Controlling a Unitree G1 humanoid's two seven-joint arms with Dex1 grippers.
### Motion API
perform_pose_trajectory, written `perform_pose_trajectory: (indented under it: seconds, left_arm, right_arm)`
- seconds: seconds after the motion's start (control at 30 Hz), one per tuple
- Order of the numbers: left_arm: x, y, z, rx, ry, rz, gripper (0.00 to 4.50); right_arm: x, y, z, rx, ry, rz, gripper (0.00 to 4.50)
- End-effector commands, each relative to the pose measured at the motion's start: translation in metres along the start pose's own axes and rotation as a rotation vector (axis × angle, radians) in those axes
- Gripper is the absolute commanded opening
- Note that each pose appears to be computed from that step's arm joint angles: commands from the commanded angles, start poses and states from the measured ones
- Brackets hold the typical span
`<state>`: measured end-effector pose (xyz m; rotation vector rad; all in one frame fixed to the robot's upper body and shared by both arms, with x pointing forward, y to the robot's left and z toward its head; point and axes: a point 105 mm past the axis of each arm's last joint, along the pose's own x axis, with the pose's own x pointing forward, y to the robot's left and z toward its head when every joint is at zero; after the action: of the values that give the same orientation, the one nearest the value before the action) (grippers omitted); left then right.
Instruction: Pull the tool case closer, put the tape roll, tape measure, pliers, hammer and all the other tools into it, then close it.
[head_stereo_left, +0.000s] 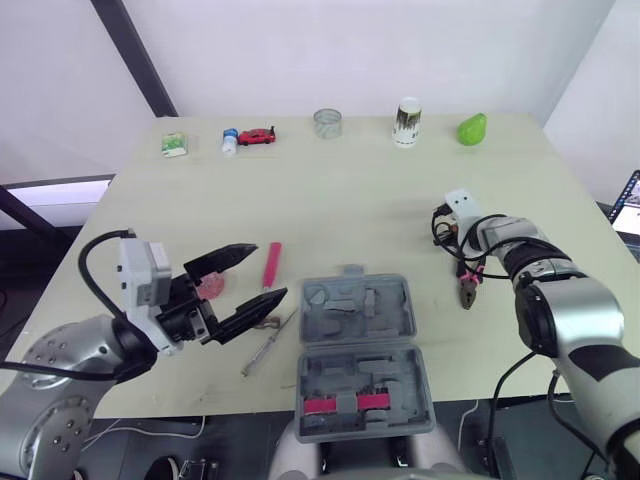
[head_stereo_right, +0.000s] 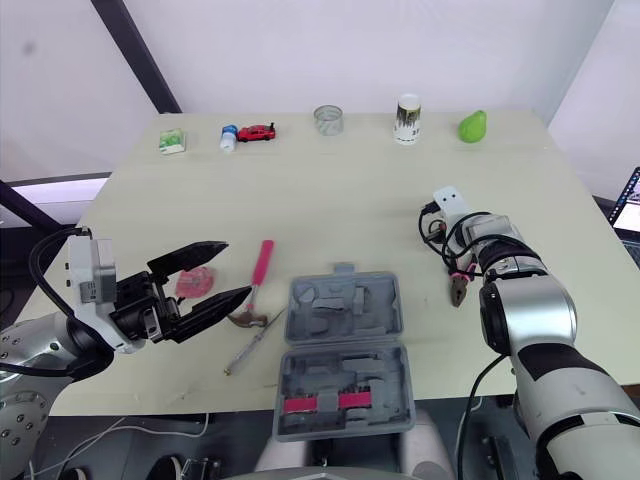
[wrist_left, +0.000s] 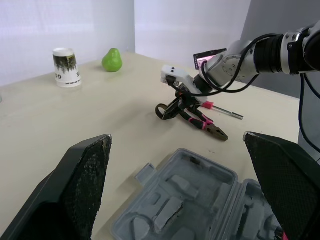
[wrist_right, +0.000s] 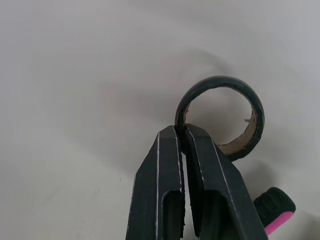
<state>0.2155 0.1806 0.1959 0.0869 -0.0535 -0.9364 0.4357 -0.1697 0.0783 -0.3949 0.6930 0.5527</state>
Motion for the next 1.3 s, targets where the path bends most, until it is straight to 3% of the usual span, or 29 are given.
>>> perform_pose_trajectory:
  seconds: [0.03,0.37,0.57,0.9,1.3]
  left_arm:
    - [0.002,-0.006,0.005,0.030,-0.005,-0.031,4.50]
    - [0.005,-0.008,-0.006,0.040,0.059,-0.158,4.50]
    - [0.007,-0.001,-0.007,0.067,0.076,-0.223,4.50]
    - [0.010,0.007,-0.010,0.100,0.089,-0.290,4.50]
    - [0.005,0.019,-0.018,0.134,0.135,-0.281,4.50]
  right_arm:
    - [-0.018,-0.002,0.006,-0.322,0.094,0.121,0.04]
    - [-0.044,0.005,0.003,-0.765,0.281,0.353,0.04]
    - [-0.060,0.023,-0.014,-0.918,0.346,0.522,0.04]
    - [-0.068,0.068,-0.035,-1.142,0.328,0.504,0.04]
    - [-0.072,0.090,-0.009,-1.274,0.300,0.499,0.04]
